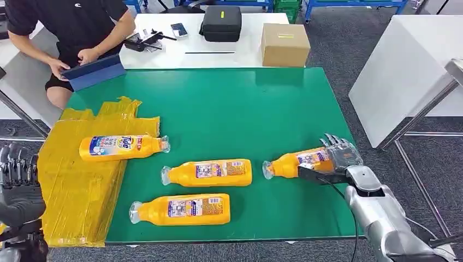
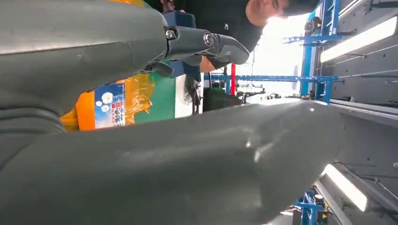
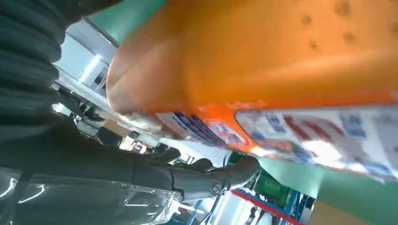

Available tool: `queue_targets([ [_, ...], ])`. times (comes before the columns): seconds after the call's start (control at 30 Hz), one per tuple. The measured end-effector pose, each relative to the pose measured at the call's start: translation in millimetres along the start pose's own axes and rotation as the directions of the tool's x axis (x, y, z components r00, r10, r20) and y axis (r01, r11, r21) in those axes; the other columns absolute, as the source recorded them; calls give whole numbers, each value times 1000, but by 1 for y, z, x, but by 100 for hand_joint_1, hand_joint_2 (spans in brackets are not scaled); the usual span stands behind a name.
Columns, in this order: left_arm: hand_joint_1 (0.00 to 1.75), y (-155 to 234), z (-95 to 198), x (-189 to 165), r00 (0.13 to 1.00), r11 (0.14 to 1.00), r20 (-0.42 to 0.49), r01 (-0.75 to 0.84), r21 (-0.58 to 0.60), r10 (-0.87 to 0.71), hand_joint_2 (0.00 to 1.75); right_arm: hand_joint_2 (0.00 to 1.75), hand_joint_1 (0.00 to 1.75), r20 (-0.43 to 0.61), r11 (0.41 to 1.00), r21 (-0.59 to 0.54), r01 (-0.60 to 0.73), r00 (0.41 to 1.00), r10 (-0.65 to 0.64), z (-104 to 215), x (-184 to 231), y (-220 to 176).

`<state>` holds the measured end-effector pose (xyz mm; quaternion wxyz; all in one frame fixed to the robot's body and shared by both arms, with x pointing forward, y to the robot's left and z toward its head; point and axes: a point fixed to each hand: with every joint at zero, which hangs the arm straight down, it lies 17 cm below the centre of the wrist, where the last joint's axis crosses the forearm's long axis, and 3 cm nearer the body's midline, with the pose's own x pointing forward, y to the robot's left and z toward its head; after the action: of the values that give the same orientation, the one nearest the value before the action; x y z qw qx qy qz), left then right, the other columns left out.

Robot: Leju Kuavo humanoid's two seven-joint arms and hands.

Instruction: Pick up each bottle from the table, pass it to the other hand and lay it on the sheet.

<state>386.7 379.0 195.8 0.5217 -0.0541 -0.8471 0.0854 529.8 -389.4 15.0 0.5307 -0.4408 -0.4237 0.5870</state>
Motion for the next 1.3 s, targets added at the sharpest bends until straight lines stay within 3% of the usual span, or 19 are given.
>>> queue_targets([
  [0.9,0,24,15,12,1000,998,6,18,60,-19,0,175,175,50,1000,4,23,998,-23,-11,31,-5],
  [1.1,0,25,34,16,1000,998,-11,27,59,-26,0,175,175,102,990,-99,103,990,-93,-8,43,-37],
  [1.3,0,31,43,19,999,997,-17,37,68,-36,0,175,175,139,963,-227,147,983,-117,-1,39,-105],
])
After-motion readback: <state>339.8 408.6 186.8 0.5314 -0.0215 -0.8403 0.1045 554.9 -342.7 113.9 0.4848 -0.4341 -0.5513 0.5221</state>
